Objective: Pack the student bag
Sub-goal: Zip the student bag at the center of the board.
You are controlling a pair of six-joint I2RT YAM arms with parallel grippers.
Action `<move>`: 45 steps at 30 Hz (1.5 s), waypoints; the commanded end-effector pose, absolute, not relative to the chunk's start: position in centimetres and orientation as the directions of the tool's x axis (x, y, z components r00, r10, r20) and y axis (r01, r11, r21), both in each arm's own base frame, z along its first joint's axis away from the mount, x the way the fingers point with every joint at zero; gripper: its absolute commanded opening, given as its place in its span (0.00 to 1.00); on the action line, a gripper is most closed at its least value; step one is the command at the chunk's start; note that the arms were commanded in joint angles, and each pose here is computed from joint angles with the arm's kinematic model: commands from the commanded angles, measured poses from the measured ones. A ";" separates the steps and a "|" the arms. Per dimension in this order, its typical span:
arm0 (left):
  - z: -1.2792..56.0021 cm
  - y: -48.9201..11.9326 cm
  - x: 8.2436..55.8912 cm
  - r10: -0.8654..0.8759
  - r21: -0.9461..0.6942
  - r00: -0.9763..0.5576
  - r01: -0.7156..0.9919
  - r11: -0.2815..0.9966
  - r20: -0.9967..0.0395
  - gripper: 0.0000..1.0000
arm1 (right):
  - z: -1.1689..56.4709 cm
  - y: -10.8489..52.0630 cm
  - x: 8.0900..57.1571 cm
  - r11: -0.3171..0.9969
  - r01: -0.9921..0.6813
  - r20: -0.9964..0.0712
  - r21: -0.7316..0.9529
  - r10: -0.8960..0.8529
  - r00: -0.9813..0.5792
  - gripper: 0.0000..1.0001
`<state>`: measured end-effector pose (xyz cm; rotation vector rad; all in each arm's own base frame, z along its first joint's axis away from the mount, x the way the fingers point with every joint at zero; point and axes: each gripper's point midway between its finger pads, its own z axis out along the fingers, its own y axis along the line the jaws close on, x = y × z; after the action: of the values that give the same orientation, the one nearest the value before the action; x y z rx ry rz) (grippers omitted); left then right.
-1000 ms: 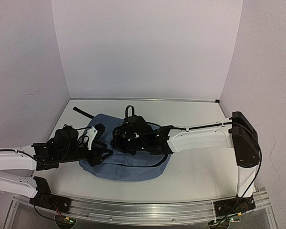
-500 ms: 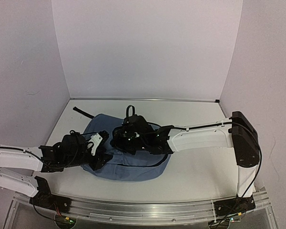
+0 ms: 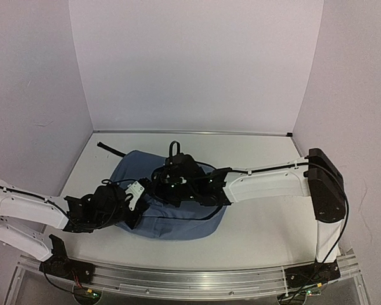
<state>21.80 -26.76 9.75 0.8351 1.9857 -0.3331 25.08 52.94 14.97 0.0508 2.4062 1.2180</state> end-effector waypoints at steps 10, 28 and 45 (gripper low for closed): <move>12.4 -27.1 21.7 0.360 0.059 -0.326 0.664 0.745 -0.874 0.00 | 21.4 52.1 27.7 0.499 -0.190 -0.394 0.845 0.342 -0.853 0.00; 10.5 -26.8 20.3 0.391 0.016 -0.401 0.680 0.733 -0.828 0.00 | 26.2 50.4 30.2 0.467 -0.245 -0.449 0.850 0.398 -0.800 0.00; 10.3 -26.7 19.8 0.396 0.002 -0.430 0.675 0.737 -0.811 0.00 | 30.8 49.2 30.6 0.441 -0.322 -0.511 0.838 0.423 -0.748 0.00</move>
<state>21.24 -27.03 12.13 0.7452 1.9808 -0.4242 26.60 51.25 17.21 0.0075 2.3808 1.2163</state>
